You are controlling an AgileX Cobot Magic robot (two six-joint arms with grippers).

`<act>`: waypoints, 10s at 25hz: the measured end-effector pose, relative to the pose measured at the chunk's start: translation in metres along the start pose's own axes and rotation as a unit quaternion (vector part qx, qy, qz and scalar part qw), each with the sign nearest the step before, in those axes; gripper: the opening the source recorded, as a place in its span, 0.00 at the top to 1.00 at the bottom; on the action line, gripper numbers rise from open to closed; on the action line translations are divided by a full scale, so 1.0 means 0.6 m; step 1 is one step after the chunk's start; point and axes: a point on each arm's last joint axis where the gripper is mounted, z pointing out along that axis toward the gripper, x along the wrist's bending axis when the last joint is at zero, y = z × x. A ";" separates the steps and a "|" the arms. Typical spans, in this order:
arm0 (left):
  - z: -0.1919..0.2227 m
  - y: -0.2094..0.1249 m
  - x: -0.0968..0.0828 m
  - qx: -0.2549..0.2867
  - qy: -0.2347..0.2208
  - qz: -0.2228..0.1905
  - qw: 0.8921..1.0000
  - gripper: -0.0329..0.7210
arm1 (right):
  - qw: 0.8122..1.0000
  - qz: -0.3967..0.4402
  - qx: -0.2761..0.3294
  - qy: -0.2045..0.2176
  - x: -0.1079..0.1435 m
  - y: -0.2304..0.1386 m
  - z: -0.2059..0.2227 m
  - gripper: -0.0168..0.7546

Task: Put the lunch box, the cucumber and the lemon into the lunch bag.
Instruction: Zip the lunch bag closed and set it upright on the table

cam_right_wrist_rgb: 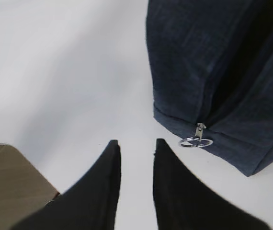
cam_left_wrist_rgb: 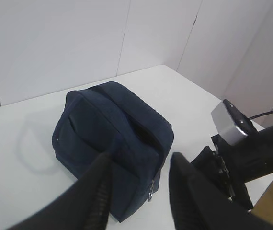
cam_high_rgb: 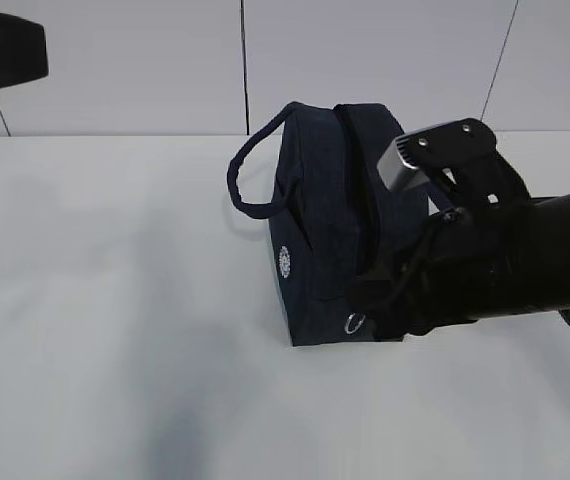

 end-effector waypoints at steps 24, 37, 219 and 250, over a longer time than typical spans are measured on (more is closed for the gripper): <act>0.000 0.000 0.000 0.000 0.000 0.001 1.000 0.61 | 0.993 -0.067 -0.031 0.087 0.038 0.110 -0.045 0.57; 0.002 -0.001 0.001 0.003 0.001 0.001 1.000 0.63 | 0.993 0.033 0.111 -0.028 0.002 0.072 -0.038 0.37; 0.001 -0.014 -0.003 0.046 -0.012 -0.003 0.999 0.64 | 0.953 0.165 0.195 -0.160 -0.049 0.034 0.032 0.97; 0.001 -0.018 -0.004 0.060 -0.015 -0.003 0.998 0.64 | 0.978 0.098 0.072 -0.171 -0.043 0.176 -0.030 0.97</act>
